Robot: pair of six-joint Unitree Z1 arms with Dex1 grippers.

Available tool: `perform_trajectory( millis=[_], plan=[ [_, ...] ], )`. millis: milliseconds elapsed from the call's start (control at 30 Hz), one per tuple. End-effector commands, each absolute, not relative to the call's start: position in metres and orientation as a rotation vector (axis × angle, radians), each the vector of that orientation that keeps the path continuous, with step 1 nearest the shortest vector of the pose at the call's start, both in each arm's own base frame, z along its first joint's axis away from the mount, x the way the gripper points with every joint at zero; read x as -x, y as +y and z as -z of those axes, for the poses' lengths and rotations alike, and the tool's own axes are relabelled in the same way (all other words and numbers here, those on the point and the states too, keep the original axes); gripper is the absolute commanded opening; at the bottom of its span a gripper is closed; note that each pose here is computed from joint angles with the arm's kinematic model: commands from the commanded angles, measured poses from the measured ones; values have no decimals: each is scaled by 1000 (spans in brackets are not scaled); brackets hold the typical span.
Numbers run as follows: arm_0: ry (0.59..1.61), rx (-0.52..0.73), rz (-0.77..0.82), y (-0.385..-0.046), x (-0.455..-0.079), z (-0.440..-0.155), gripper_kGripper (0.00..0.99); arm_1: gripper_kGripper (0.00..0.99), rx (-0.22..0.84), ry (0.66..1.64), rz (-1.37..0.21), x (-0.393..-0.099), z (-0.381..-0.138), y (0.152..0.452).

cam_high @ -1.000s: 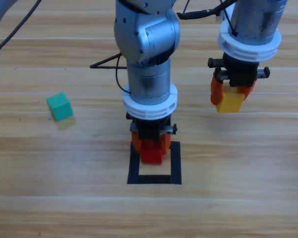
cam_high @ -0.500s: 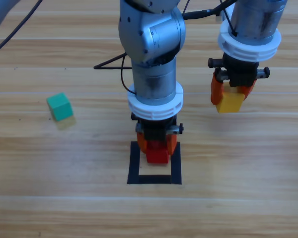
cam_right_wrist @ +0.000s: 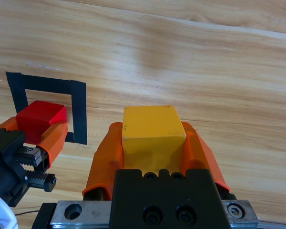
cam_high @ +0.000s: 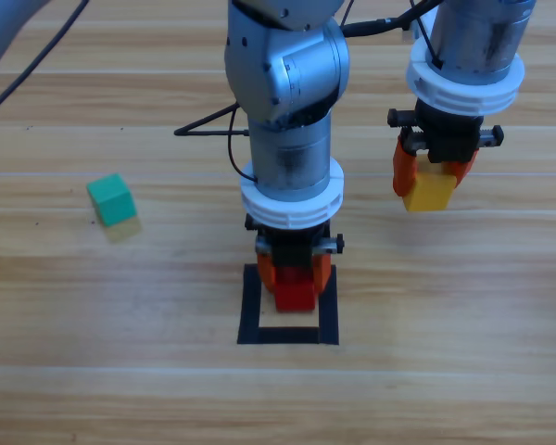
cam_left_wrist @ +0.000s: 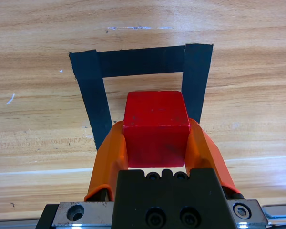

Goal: Stack the blocks in the rectangular block: red at the bottom, yellow in the middle, green on top

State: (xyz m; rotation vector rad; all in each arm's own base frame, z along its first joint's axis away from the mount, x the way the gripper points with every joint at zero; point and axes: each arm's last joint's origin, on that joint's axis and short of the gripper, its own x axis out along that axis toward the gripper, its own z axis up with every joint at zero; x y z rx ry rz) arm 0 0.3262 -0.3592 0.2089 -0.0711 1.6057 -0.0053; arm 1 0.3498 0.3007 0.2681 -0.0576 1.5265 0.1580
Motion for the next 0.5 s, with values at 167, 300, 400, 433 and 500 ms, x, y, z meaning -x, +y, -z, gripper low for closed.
perform_trajectory(
  millis=[167, 300, 400, 433, 500],
  plan=[
    [1641, 33, -34, -371, -323, -178, 38, 0, 104, 1593, -106, -359, -235, 300],
    [1641, 25, -36, -372, -322, -176, 38, 0, 103, 1594, -107, -359, -235, 300],
    [1638, 23, -37, -372, -322, -176, 38, 0, 106, 1595, -106, -359, -235, 300],
    [1638, 23, -37, -372, -322, -176, 40, 0, 106, 1595, -106, -359, -235, 300],
    [1638, 22, -36, -372, -322, -176, 40, 0, 105, 1596, -107, -359, -235, 300]
  ],
)
